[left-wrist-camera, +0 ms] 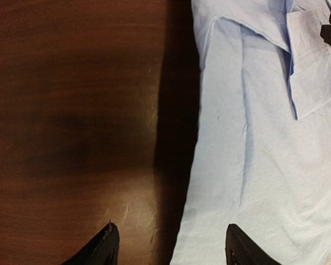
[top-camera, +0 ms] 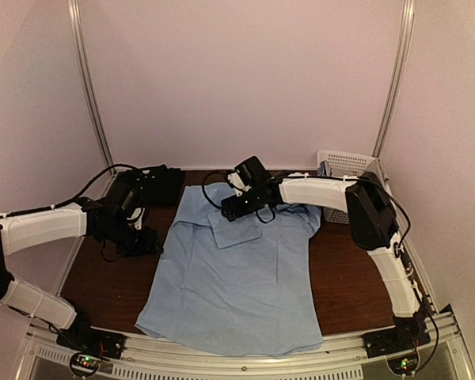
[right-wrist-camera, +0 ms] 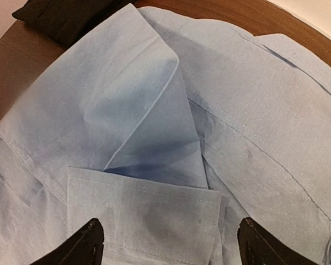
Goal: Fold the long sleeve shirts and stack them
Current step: Fold the flattened shirt at the center of the board.
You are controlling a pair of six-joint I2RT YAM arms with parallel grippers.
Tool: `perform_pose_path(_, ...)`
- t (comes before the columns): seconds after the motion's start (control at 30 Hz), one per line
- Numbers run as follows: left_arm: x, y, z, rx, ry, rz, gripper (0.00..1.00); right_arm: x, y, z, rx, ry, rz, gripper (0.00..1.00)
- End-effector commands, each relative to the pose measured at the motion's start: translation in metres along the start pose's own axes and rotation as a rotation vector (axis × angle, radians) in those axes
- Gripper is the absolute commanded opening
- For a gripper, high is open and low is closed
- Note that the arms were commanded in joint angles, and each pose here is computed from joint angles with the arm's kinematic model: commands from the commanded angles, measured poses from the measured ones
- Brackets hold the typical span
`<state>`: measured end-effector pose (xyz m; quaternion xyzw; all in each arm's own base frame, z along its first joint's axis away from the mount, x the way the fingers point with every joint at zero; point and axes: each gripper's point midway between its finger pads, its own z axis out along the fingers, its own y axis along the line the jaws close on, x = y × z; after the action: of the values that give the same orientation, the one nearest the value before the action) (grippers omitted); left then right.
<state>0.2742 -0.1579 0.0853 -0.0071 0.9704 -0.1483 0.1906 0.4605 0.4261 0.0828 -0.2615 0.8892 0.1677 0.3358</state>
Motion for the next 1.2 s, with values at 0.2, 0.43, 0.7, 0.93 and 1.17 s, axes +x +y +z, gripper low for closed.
perform_pose_path(0.2, 0.055, 0.024, -0.007, -0.062, 0.059, -0.097, 0.69, 0.009, 0.007, 0.018, -0.141, 0.031, 0.007, 0.78)
perform_pose_path(0.43, 0.085, 0.021, -0.009, -0.082, 0.096, -0.131, 0.69, 0.012, 0.012, 0.024, -0.170, 0.035, 0.019, 0.64)
perform_pose_path(0.7, 0.118, 0.038, -0.018, -0.166, 0.125, -0.172, 0.67, -0.002, 0.008, 0.017, -0.145, -0.009, 0.019, 0.57)
perform_pose_path(0.93, 0.142, 0.036, -0.022, -0.174, 0.177, -0.175, 0.64, -0.006, 0.010, 0.015, -0.153, -0.026, 0.012, 0.60)
perform_pose_path(1.17, 0.162, 0.027, -0.017, -0.192, 0.250, -0.132, 0.61, -0.014, 0.005, 0.007, -0.120, -0.063, 0.004, 0.62)
